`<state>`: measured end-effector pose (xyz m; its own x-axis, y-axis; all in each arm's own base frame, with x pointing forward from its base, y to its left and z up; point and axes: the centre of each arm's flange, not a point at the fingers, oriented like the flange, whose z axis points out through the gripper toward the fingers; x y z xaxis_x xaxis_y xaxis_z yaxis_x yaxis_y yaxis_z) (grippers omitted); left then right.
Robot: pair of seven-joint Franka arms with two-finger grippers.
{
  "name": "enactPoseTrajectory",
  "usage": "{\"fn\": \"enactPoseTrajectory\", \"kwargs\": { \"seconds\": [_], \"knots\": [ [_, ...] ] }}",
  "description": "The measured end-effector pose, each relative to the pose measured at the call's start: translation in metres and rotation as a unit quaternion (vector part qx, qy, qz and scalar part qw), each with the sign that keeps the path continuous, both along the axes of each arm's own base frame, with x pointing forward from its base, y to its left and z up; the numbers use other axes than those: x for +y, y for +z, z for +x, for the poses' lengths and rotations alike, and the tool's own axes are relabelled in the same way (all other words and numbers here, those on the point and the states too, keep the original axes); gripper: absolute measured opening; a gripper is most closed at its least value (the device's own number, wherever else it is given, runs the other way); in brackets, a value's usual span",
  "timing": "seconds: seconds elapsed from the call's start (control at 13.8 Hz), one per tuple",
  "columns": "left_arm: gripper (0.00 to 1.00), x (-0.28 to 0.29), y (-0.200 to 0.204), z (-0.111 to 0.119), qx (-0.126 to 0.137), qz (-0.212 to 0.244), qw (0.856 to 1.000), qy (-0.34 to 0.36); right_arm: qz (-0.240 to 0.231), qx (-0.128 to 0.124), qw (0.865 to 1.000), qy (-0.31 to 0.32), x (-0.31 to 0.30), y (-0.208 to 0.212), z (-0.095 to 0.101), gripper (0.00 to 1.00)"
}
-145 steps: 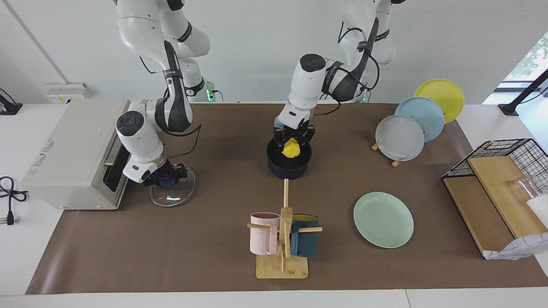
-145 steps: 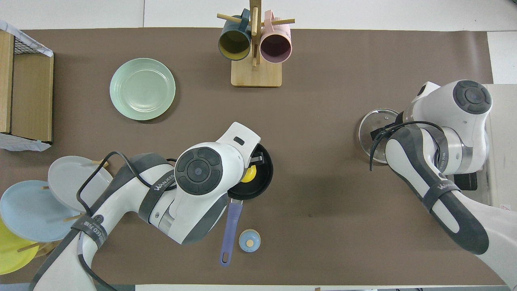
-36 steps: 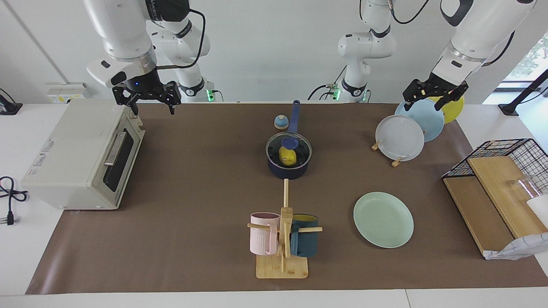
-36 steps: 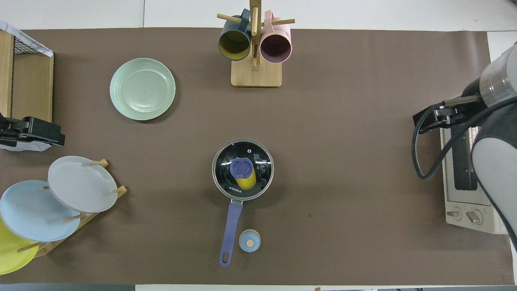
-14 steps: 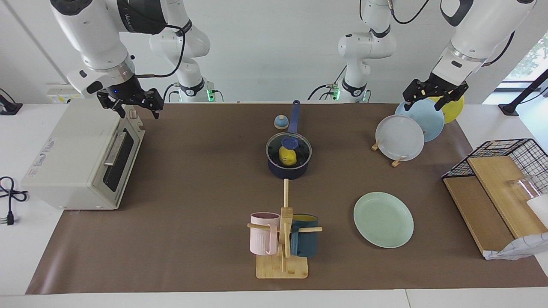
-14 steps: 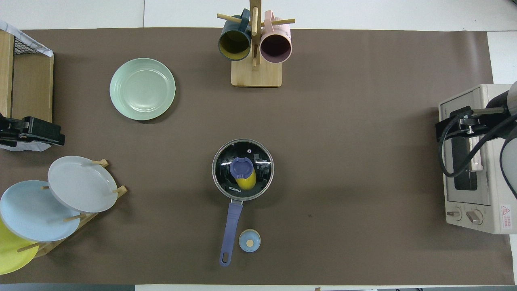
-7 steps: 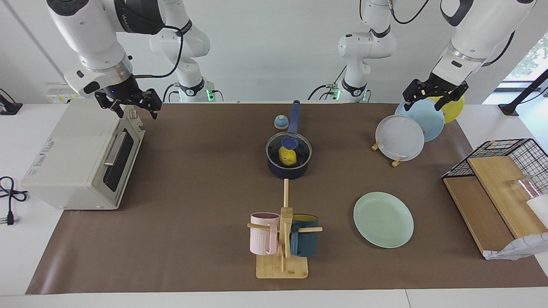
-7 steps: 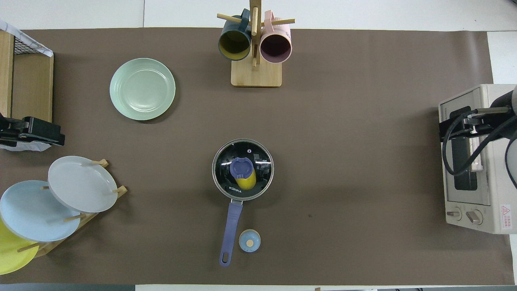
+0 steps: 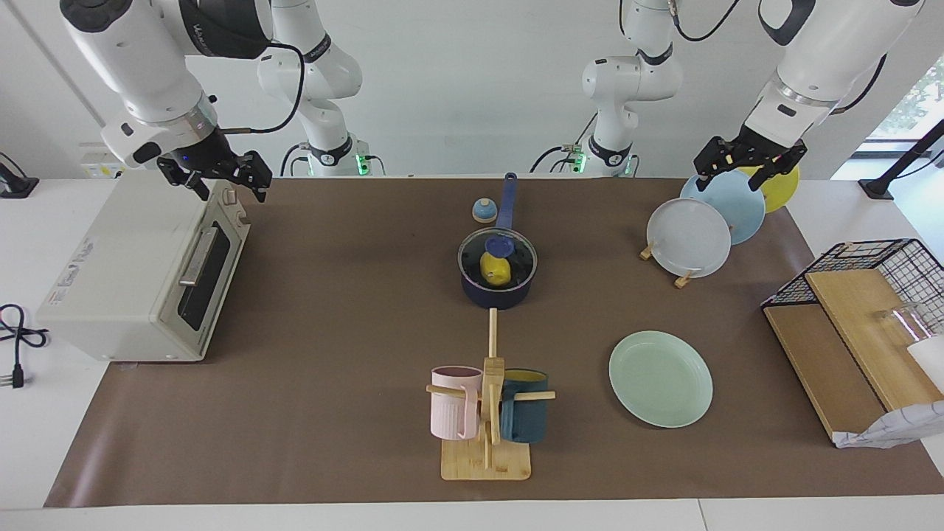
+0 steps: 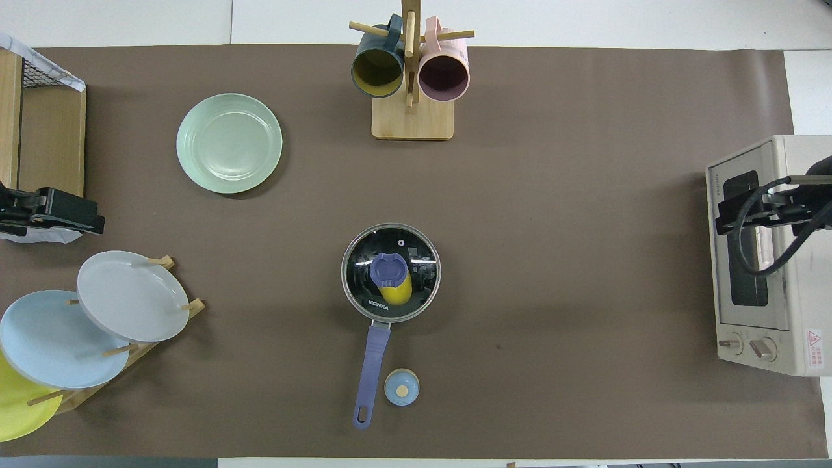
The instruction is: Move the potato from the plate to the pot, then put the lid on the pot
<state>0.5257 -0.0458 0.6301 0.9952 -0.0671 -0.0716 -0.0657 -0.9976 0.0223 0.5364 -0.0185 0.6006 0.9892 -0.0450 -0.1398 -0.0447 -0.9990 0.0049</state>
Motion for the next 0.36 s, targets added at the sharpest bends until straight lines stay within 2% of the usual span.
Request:
{"fn": "enactPoseTrajectory", "kwargs": {
  "seconds": [0.36],
  "knots": [
    [1.0,0.0,0.0,0.0,0.0,0.0,1.0,0.0,0.004,0.0,1.0,0.005,-0.0019,0.0003,-0.0002,1.0]
  ]
}}
